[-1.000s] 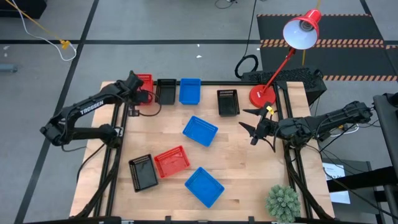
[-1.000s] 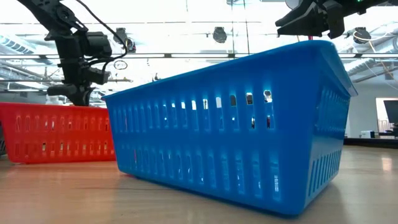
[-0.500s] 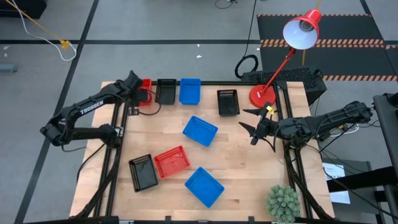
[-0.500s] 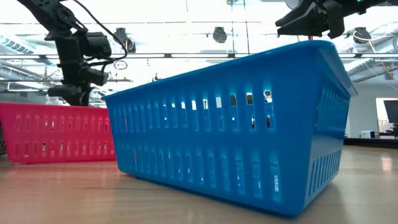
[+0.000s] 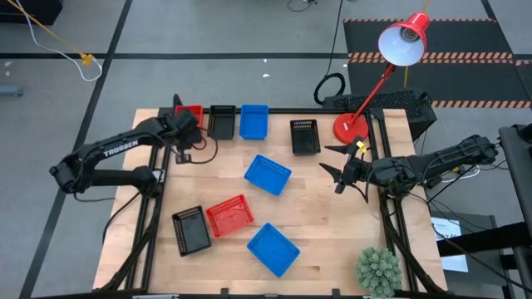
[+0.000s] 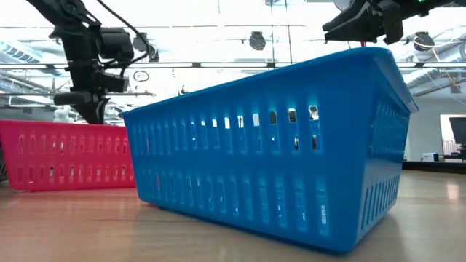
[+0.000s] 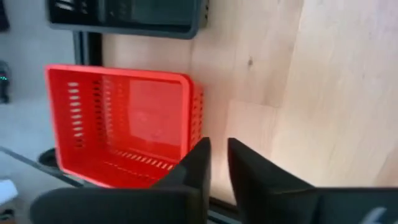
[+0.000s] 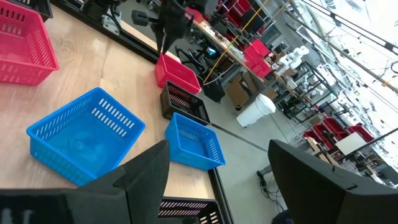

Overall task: Stack baskets by color
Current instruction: Stack the right red bin on top of the top red bin

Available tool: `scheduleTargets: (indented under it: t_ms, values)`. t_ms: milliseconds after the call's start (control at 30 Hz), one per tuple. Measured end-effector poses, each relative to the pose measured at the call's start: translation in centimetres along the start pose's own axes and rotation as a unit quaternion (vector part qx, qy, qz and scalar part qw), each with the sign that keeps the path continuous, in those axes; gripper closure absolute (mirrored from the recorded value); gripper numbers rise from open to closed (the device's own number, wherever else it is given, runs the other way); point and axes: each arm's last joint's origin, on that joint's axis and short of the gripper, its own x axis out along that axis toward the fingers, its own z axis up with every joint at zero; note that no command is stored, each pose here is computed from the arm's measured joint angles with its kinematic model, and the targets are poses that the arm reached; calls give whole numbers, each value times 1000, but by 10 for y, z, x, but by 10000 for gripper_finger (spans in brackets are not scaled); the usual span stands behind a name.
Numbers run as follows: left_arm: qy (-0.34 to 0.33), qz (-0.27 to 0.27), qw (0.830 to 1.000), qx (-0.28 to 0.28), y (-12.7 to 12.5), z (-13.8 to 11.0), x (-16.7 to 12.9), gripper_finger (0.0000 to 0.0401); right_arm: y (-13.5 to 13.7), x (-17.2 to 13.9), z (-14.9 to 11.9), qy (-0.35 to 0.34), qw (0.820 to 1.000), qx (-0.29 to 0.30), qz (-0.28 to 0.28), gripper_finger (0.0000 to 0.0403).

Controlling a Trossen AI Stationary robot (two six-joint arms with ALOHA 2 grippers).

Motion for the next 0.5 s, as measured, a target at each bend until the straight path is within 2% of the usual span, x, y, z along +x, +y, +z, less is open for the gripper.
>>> scheduleTargets:
  t_ms: [133,300,500]
  values:
    - [24,-19,1000,-6,-1,3,10,394,0,0,0,0,1000,0,0,138]
    - [52,-41,998,-8,-2,7,25,388,0,0,0,0,1000,0,0,138]
    - [86,-22,996,-14,3,9,39,398,0,0,0,0,1000,-2,0,138]
